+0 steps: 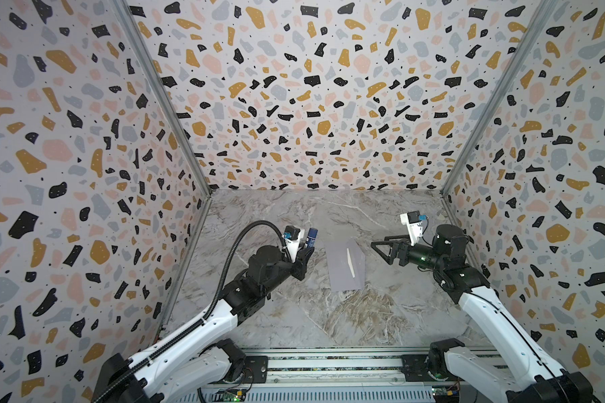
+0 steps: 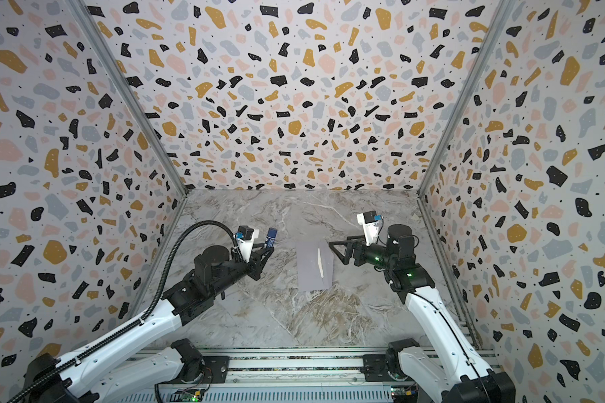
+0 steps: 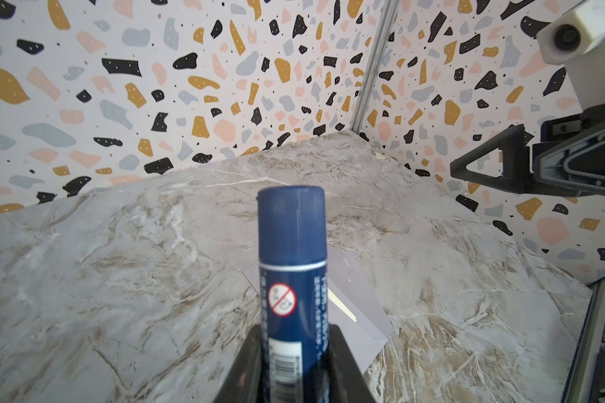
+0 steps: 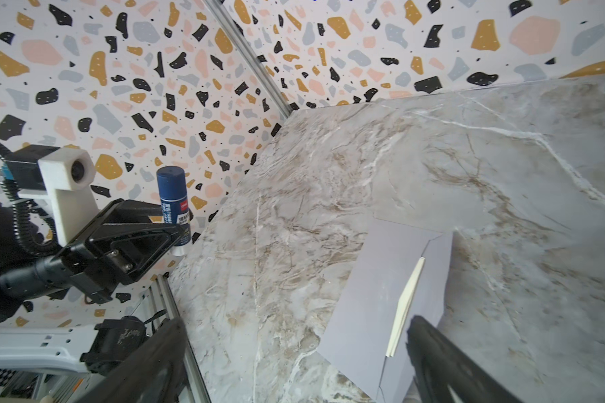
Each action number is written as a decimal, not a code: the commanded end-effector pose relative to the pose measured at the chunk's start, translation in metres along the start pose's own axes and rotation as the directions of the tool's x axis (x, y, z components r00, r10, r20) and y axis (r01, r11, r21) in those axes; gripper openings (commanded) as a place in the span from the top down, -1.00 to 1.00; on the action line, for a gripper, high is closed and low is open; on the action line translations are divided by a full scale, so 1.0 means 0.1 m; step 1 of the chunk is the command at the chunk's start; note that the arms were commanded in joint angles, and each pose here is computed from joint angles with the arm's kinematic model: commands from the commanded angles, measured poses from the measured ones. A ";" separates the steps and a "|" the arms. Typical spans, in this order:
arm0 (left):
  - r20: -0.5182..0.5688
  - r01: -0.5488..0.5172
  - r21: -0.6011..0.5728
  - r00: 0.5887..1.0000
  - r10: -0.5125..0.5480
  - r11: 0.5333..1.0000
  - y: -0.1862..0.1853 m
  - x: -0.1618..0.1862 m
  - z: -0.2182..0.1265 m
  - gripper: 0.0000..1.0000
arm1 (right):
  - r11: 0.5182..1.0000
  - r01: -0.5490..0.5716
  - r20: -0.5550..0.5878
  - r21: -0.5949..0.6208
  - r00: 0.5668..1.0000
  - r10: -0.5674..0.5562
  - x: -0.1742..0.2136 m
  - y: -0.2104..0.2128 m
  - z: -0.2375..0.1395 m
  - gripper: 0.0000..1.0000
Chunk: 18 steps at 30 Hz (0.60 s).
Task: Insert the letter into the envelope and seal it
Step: 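Lift the glue stick with the left gripper while the right gripper moves toward it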
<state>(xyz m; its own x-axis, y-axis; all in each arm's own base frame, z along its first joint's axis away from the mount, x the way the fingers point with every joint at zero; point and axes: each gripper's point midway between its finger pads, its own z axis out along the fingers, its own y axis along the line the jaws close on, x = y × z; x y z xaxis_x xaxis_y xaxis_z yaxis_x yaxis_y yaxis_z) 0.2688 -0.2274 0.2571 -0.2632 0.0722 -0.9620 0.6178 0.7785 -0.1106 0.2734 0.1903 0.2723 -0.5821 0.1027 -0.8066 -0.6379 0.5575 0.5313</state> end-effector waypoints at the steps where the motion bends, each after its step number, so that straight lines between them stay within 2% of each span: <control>1: 0.086 -0.160 -0.005 0.983 0.160 0.987 -0.05 -0.15 -0.07 1.00 | 0.997 0.058 -0.007 -0.054 0.998 -0.058 -0.12 0.25 0.04 -0.98; 8: 0.099 -0.350 -0.027 0.931 0.351 0.936 -0.08 -0.03 -0.16 1.00 | 0.989 0.111 -0.066 -0.094 0.991 -0.117 -0.06 0.49 0.19 -0.98; 18: 0.102 -0.473 0.000 0.877 0.470 0.881 -0.15 0.18 -0.19 1.00 | 0.973 0.157 -0.127 -0.171 0.975 -0.180 0.03 0.83 0.35 -0.98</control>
<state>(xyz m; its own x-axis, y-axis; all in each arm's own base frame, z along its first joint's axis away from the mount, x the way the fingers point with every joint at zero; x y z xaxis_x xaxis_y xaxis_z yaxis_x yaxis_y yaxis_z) 0.2413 -0.2233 0.2263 0.0253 0.3750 -0.9267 0.6870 0.6668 0.2886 0.2402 0.2604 0.2863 -0.5622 -0.0945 -0.8216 -0.7664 0.4327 0.4747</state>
